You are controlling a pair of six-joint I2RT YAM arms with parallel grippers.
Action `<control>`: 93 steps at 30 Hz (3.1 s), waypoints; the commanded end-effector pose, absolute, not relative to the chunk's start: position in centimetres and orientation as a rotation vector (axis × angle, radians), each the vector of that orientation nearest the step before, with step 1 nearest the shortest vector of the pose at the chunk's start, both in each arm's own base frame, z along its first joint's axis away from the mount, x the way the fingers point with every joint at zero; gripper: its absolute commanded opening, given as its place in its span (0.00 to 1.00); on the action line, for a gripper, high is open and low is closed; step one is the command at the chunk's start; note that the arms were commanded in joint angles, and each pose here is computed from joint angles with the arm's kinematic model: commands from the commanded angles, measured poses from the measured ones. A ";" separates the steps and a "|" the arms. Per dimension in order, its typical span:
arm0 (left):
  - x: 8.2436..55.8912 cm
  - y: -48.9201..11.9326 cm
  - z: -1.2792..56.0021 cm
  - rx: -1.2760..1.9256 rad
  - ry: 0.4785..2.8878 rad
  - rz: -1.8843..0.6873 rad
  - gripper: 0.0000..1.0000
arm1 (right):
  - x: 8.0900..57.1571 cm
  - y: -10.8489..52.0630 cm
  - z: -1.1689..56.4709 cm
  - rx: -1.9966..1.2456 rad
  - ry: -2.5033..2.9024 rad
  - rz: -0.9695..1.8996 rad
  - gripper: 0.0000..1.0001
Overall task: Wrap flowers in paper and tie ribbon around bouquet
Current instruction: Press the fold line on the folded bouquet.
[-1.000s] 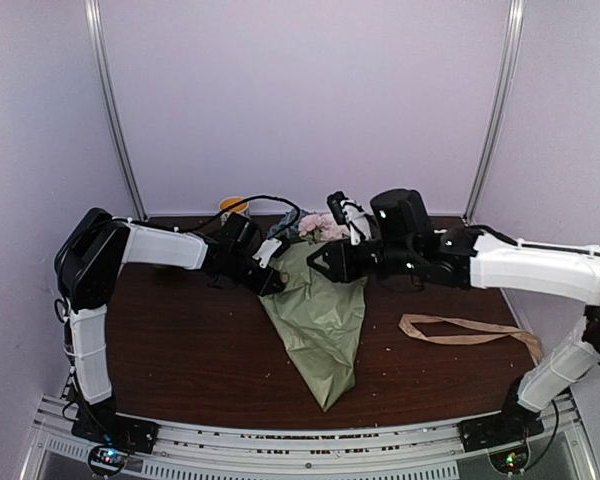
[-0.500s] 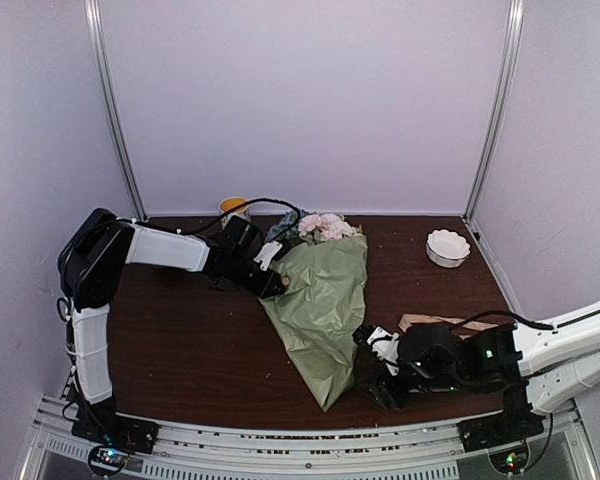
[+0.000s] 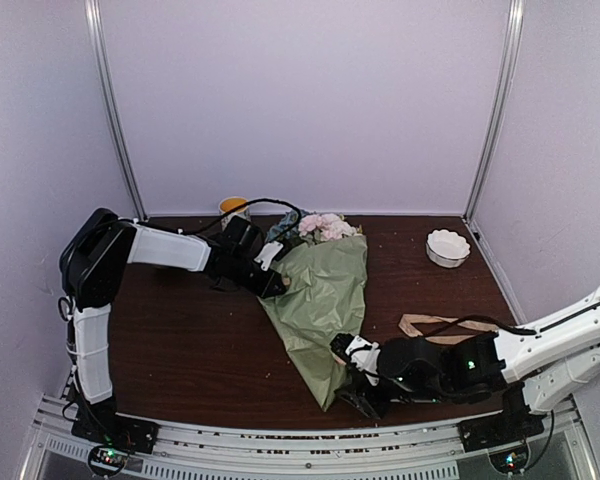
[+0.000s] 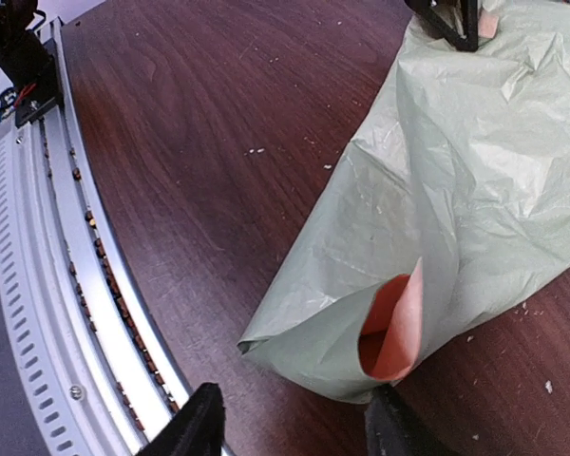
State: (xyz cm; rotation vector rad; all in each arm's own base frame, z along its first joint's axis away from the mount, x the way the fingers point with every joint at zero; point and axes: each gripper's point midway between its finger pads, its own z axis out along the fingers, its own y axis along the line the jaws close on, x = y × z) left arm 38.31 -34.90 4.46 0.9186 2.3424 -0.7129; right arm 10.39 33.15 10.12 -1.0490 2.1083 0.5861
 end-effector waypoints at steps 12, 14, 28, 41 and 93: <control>38.7 -34.7 3.0 0.924 2.380 -0.714 0.00 | 12.9 30.0 9.0 -0.931 2.189 0.302 0.28; 38.6 -34.7 3.0 0.929 2.381 -0.711 0.00 | 12.8 29.5 9.7 -0.887 2.194 0.340 0.33; 38.5 -34.8 2.8 0.937 2.385 -0.713 0.00 | 9.4 38.0 14.5 -1.300 1.979 0.494 0.23; 38.7 -34.7 2.8 0.967 2.384 -0.708 0.00 | 11.9 33.6 5.0 -1.361 2.234 -0.119 0.13; 40.9 -33.4 2.9 0.925 2.370 -0.680 0.00 | 10.6 33.8 1.7 -1.218 2.570 0.497 0.09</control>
